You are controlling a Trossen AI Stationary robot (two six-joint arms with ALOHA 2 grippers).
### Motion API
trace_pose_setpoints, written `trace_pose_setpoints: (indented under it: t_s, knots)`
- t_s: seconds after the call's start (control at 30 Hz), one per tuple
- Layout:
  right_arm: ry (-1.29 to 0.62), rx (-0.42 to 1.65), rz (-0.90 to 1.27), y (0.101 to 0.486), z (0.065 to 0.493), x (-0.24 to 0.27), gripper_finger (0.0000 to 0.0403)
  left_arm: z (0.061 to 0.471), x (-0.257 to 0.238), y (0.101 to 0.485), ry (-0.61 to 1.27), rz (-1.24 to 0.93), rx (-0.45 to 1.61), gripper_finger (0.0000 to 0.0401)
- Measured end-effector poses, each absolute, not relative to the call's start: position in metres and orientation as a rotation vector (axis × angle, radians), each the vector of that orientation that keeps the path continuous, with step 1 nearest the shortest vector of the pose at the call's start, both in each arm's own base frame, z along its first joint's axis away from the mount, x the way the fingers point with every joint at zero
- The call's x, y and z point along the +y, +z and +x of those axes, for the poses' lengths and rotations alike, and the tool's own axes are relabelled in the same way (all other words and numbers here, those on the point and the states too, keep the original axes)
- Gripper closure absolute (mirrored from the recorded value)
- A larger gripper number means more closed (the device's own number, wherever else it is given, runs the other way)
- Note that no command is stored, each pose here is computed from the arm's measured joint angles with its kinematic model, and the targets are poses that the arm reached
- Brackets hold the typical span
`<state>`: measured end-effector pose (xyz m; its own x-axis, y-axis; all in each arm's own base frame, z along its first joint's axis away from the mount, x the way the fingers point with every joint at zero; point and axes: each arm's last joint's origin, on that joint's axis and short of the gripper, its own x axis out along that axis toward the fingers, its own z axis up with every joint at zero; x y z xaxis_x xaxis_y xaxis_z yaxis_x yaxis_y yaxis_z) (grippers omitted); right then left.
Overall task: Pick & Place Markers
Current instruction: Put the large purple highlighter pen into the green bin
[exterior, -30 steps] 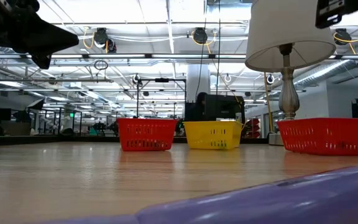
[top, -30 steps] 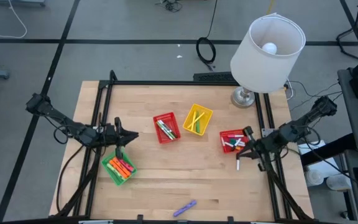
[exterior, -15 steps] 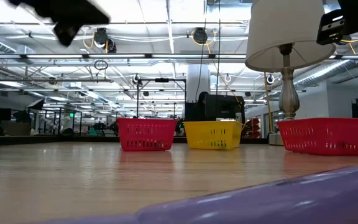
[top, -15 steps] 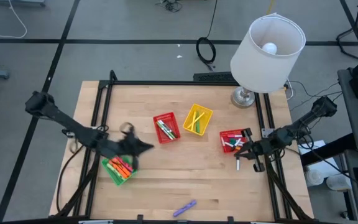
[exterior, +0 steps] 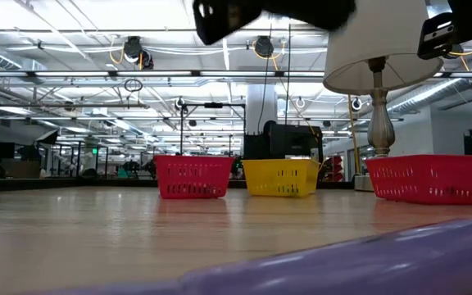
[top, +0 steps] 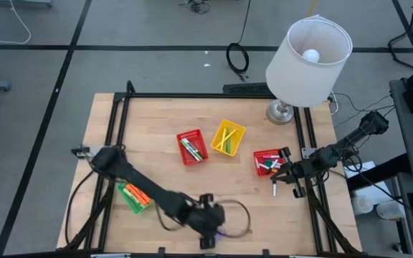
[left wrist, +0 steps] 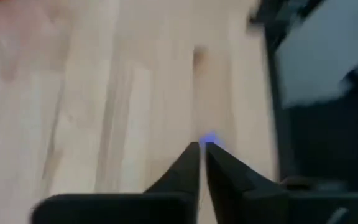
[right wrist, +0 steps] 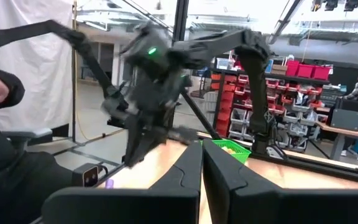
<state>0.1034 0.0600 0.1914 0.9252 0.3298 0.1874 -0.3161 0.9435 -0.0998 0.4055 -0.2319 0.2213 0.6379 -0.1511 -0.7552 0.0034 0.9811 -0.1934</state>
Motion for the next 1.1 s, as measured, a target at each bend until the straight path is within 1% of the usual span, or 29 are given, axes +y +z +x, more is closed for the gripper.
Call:
trace_pose_setpoints:
  t_s: [0.07, 0.13, 0.23, 0.4, 0.47, 0.53, 0.67, 0.83, 0.97, 1.1]
  knots:
    - [0.332, -0.203, -0.068, 0.191, 0.103, 0.060, 0.0401, 0.416, -0.243, 0.210, -0.081, -0.107, 0.963, 0.0346]
    - [0.332, -0.201, -0.071, 0.191, 0.103, 0.060, 0.0401, 0.426, -0.252, 0.200, -0.076, -0.106, 1.019, 0.0314]
    - [0.330, -0.202, -0.085, 0.191, 0.104, 0.060, 0.0402, 0.440, -0.261, 0.193, -0.114, -0.192, 1.074, 0.0258]
    - [0.328, -0.207, -0.091, 0.191, 0.103, 0.060, 0.0402, 0.453, -0.261, 0.185, -0.143, -0.305, 1.132, 0.0160]
    - [0.327, -0.207, -0.091, 0.191, 0.103, 0.060, 0.0402, 0.452, -0.260, 0.176, -0.118, -0.312, 1.170, 0.0133]
    - [0.327, -0.205, -0.085, 0.191, 0.104, 0.060, 0.0402, 0.448, -0.258, 0.165, -0.086, -0.286, 1.242, 0.0119]
    - [0.329, -0.203, -0.065, 0.191, 0.103, 0.060, 0.0401, 0.446, -0.252, 0.151, -0.023, -0.311, 1.333, 0.0120]
    - [0.329, -0.207, -0.054, 0.192, 0.104, 0.060, 0.0402, 0.447, -0.245, 0.145, -0.032, -0.285, 1.349, 0.0146]
    - [0.332, -0.205, -0.031, 0.191, 0.103, 0.060, 0.0402, 0.444, -0.236, 0.142, -0.014, -0.228, 1.407, 0.0181]
    - [0.333, -0.203, -0.015, 0.191, 0.103, 0.060, 0.0403, 0.442, -0.228, 0.138, -0.016, -0.175, 1.442, 0.0231]
